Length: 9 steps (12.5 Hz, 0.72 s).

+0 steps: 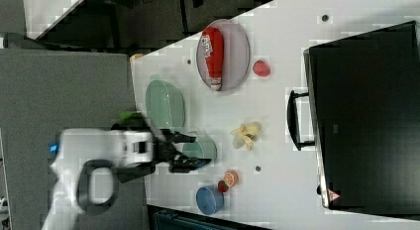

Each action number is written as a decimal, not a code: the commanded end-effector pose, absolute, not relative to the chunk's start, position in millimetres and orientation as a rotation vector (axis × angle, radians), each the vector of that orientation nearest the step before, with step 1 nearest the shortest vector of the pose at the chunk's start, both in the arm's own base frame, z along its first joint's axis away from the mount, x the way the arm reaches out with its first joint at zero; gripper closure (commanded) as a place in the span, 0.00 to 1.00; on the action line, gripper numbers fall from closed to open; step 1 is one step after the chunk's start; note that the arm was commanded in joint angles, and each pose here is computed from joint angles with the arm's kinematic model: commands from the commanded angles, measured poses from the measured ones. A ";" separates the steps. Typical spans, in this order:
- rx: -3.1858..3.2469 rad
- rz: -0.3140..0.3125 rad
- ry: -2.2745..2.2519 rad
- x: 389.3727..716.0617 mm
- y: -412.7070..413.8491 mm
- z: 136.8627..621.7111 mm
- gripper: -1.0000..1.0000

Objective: Pick banana from table and place on oven.

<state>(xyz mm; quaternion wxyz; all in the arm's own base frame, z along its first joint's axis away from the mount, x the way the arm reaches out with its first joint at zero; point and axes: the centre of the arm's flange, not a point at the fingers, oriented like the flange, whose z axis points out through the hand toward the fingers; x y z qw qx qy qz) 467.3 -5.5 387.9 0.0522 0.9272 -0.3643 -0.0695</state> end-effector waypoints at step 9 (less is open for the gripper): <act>2.883 -0.112 -1.143 488.3 21.6 233.6 0.00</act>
